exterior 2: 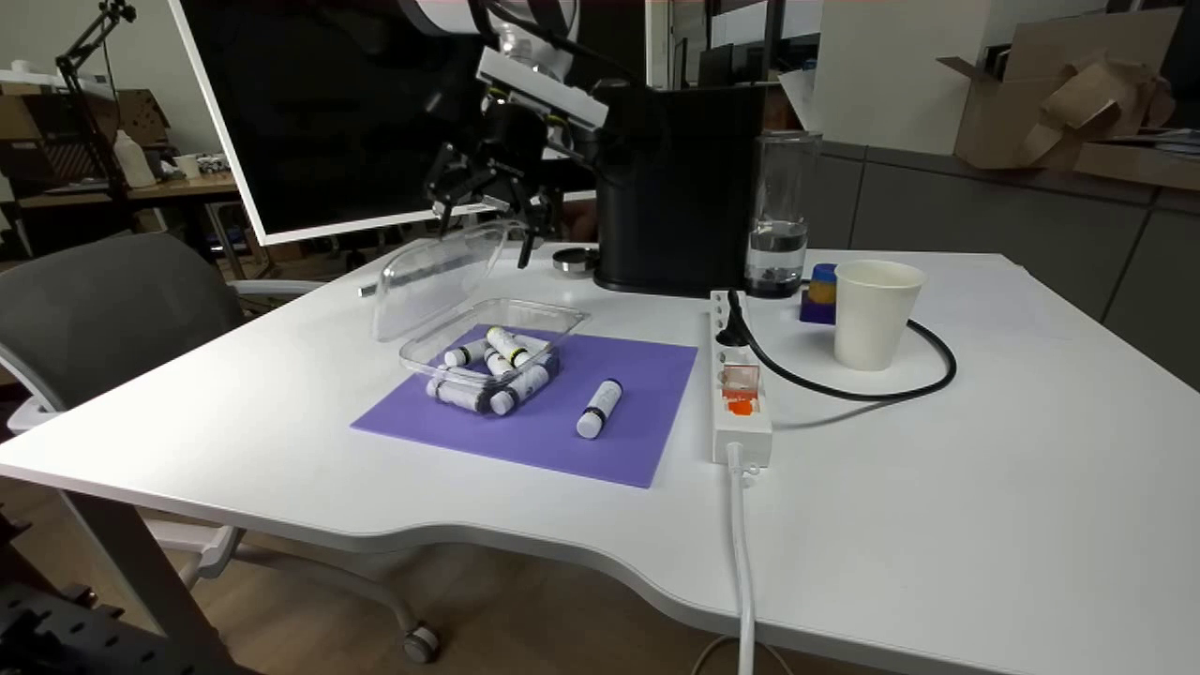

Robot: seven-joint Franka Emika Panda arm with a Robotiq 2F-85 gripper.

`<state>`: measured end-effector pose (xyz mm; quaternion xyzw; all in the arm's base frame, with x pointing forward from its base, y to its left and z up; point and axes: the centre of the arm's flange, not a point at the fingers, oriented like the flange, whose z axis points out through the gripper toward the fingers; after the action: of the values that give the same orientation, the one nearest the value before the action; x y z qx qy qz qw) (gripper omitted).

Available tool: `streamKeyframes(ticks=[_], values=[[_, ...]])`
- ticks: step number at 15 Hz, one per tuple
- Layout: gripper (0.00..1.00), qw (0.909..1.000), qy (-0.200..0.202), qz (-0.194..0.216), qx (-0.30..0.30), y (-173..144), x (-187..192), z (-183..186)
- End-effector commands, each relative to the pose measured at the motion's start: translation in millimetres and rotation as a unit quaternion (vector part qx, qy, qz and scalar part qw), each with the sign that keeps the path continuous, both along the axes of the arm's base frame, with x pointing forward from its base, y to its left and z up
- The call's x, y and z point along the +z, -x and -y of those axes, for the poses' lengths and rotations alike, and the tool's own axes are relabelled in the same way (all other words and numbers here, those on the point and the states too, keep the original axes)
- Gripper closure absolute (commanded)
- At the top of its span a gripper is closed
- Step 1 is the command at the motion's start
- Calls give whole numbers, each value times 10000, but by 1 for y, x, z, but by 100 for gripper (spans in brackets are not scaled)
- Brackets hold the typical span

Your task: Open the lid on the clear container

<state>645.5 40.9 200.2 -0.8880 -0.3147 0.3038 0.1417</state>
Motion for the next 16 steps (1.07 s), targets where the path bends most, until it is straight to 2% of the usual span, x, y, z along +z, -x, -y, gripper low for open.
streamKeyframes(ticks=[1, 5, 7, 12, 16], values=[[0, 9984, 25, 101, 563, 17, 22, -31], [0, 9921, 299, 481, 1116, 23, 38, -70], [0, 9855, 528, 841, 1379, 26, 46, -88], [0, 9595, 986, 1792, 1940, 29, 72, -122], [0, 9368, 1299, 2567, 1993, 35, 98, -133]])
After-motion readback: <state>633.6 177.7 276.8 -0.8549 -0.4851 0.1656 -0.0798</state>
